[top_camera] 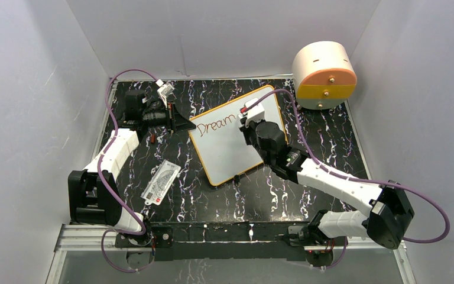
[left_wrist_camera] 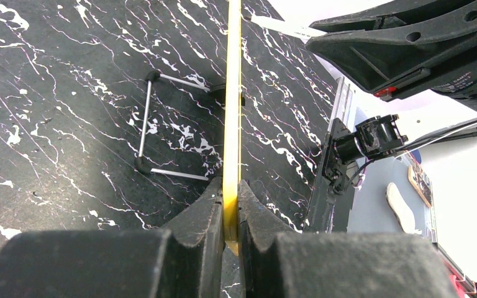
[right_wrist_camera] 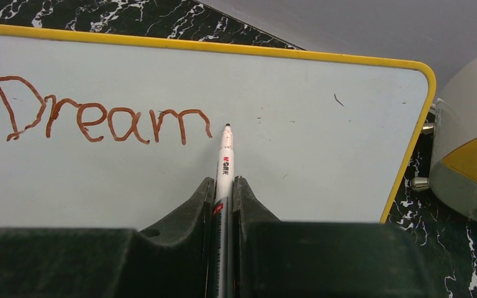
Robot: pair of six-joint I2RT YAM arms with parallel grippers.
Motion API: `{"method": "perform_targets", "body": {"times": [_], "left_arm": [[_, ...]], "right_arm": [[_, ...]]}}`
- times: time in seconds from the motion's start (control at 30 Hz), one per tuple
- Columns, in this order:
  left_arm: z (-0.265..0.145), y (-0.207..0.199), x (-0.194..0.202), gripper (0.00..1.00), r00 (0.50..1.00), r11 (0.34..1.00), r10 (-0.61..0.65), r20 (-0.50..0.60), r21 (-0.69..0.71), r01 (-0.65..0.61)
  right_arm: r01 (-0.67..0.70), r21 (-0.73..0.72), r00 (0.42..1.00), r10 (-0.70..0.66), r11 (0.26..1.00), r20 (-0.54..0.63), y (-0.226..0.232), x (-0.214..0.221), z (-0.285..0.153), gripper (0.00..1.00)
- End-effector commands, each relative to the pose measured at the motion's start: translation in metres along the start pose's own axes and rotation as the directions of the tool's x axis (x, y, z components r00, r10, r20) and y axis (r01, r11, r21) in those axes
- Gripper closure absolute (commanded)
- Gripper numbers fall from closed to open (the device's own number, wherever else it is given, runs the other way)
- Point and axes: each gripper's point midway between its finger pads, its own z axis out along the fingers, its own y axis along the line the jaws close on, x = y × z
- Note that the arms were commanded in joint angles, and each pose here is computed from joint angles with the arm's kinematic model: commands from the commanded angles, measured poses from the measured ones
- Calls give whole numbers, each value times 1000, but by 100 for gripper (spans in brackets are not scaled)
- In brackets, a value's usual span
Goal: Write a sentence on the whiteboard
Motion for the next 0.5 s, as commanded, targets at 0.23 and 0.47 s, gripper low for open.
{"method": "perform_targets", "body": {"times": [0.23,0.47], "left_arm": [[9,6,25,100,995,998,-66,-68,-24,64],[10,6,26,100,995,997,-70,-71,-20,69]], "right_arm": [[-54,11,993,52,998,110,-9,-35,4,100],[-59,13,992,57,998,116,-12,-36,9,100]]}}
